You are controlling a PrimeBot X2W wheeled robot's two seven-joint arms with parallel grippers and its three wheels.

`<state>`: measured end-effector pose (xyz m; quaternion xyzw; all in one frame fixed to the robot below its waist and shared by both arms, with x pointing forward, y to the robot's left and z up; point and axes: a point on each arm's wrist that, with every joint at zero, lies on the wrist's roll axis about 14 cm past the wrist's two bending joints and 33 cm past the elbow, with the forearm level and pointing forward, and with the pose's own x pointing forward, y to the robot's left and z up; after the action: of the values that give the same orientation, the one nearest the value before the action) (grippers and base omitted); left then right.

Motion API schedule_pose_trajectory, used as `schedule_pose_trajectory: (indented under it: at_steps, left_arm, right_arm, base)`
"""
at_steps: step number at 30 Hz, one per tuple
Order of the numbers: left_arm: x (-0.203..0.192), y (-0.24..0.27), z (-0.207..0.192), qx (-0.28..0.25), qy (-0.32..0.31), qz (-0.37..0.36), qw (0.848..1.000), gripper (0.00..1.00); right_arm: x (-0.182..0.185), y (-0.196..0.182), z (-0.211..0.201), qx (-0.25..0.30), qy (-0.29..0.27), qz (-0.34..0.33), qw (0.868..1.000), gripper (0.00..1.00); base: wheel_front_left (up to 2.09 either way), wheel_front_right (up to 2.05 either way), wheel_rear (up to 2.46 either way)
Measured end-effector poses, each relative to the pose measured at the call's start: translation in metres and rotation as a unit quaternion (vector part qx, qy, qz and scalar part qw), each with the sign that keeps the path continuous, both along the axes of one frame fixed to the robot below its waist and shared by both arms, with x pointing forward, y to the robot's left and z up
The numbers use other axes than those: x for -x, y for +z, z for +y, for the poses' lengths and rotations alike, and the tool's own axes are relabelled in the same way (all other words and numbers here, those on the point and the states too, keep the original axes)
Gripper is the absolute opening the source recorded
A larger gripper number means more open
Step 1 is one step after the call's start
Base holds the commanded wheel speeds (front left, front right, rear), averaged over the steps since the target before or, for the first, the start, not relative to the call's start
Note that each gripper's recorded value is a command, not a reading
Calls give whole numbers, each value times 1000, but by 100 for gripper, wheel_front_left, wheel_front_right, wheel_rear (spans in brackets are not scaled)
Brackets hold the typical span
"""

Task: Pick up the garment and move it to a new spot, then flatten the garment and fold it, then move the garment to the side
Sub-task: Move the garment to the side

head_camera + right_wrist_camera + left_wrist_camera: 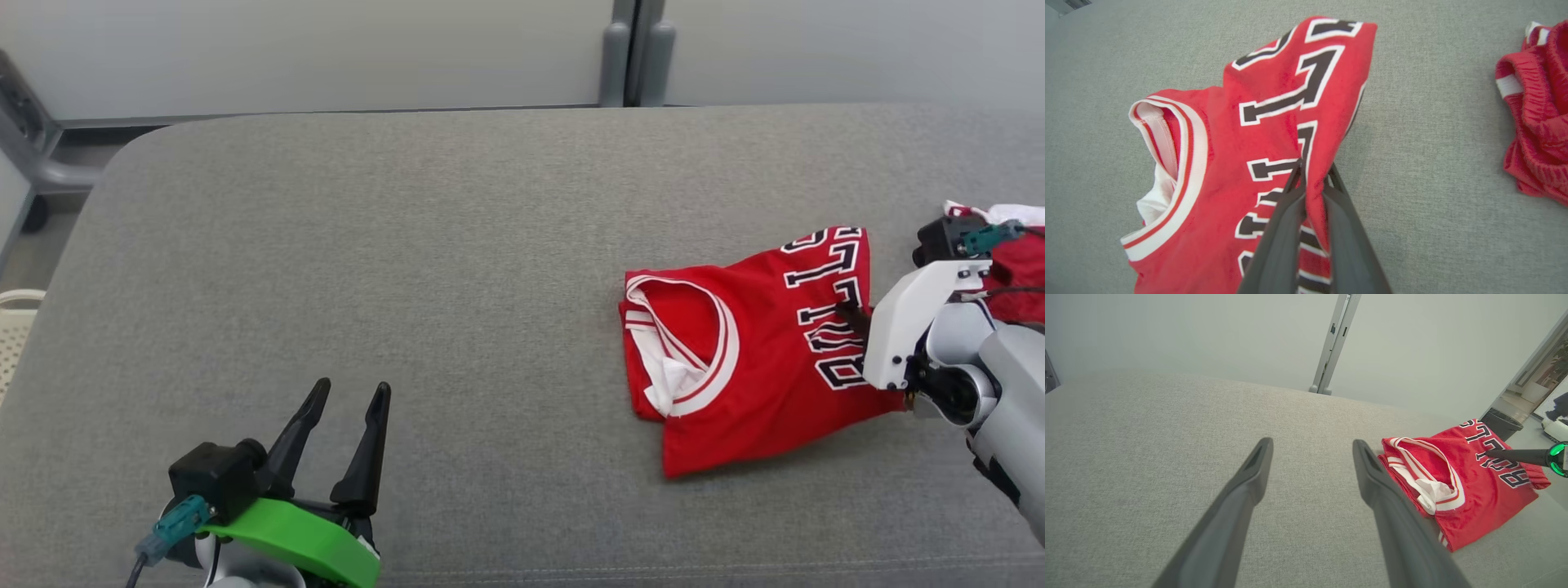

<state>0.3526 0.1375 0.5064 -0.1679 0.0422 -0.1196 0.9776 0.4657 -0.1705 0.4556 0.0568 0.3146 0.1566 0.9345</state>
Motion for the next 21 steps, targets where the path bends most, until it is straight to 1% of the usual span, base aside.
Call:
schedule_pose_trajectory:
  at_steps: [5, 10, 14, 21]
  left_arm:
    - [-8, 1, -24, 4, -37, -2, 999, 100]
    - [-18, 3, -50, 8, -76, -5, 997, 100]
    - [-31, 7, -71, 9, -109, -11, 994, 100]
    - [-47, -4, -82, 8, -127, 3, 992, 100]
  right_arm:
    - [4, 19, -36, 13, -32, -19, 999, 0]
    - [15, 30, -75, 28, -68, -30, 997, 0]
    - [18, 40, -99, 37, -94, -41, 994, 0]
    - [-6, 47, -108, 38, -115, -58, 991, 0]
  base:
    - [0, 0, 0]
    - [0, 0, 0]
    - [0, 0, 0]
    - [0, 0, 0]
